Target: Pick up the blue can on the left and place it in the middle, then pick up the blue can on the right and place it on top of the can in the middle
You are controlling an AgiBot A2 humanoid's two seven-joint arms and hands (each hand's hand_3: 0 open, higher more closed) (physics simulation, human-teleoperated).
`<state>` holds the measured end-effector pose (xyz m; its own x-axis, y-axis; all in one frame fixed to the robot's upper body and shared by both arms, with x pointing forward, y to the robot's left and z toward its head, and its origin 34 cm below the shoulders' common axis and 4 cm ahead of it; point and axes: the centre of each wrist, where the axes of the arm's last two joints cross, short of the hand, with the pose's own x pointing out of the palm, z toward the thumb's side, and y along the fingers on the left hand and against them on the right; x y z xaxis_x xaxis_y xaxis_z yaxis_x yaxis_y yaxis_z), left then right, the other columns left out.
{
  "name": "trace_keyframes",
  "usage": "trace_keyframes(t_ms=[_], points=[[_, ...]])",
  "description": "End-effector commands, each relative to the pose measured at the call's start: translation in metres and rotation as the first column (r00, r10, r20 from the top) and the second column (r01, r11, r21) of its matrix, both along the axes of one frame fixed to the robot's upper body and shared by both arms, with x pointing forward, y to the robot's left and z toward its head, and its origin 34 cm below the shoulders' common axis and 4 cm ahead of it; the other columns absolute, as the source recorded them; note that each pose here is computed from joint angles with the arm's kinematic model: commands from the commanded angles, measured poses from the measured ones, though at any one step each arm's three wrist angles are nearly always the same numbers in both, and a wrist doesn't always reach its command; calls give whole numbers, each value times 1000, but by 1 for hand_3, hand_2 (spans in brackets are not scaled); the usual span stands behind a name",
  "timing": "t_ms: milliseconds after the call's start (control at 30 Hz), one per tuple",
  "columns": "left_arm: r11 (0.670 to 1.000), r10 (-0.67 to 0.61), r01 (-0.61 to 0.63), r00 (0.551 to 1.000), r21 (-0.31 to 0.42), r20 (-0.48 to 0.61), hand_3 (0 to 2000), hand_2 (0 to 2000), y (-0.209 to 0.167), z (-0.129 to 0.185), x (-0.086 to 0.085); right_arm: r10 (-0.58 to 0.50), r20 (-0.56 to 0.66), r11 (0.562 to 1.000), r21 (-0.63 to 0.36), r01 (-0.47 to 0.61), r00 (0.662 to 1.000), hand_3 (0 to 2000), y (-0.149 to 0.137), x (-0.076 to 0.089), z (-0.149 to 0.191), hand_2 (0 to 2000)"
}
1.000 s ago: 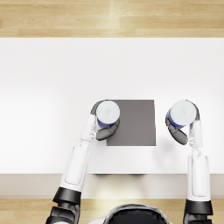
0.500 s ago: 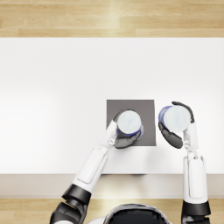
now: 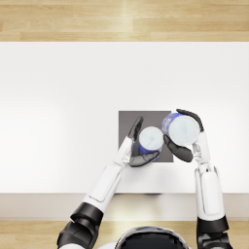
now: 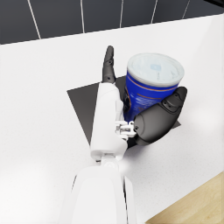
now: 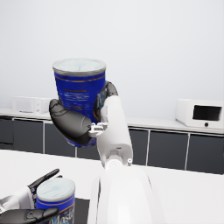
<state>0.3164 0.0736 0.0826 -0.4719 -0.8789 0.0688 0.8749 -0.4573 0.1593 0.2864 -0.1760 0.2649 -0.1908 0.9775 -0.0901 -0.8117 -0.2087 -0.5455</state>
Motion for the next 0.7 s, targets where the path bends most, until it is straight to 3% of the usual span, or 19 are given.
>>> trace_keyframes(t_ms=[33, 233, 300, 500, 700], points=[[998, 9, -3, 996, -68, 83, 0, 0, 11, 26, -17, 75, 50, 997, -6, -75, 996, 1520, 26, 10, 21, 2000], [987, 139, -136, 990, -82, 38, 0, 0, 72, 73, -56, 159, 46, 987, -32, -157, 986, 1520, 54, 6, 23, 2000], [983, 168, -165, 985, -79, 32, 0, 0, 84, 76, -65, 91, -50, 996, 3, -91, 995, 1520, 64, 5, 19, 2000], [979, 192, -190, 981, -78, 16, 0, 0, 93, 76, -76, 50, -245, 998, -24, -58, 968, 1520, 82, 1, -13, 2000], [974, 209, -206, 977, -95, 30, 0, 0, 97, 82, -79, 27, -306, 999, -25, -36, 952, 1520, 79, 1, -27, 2000]])
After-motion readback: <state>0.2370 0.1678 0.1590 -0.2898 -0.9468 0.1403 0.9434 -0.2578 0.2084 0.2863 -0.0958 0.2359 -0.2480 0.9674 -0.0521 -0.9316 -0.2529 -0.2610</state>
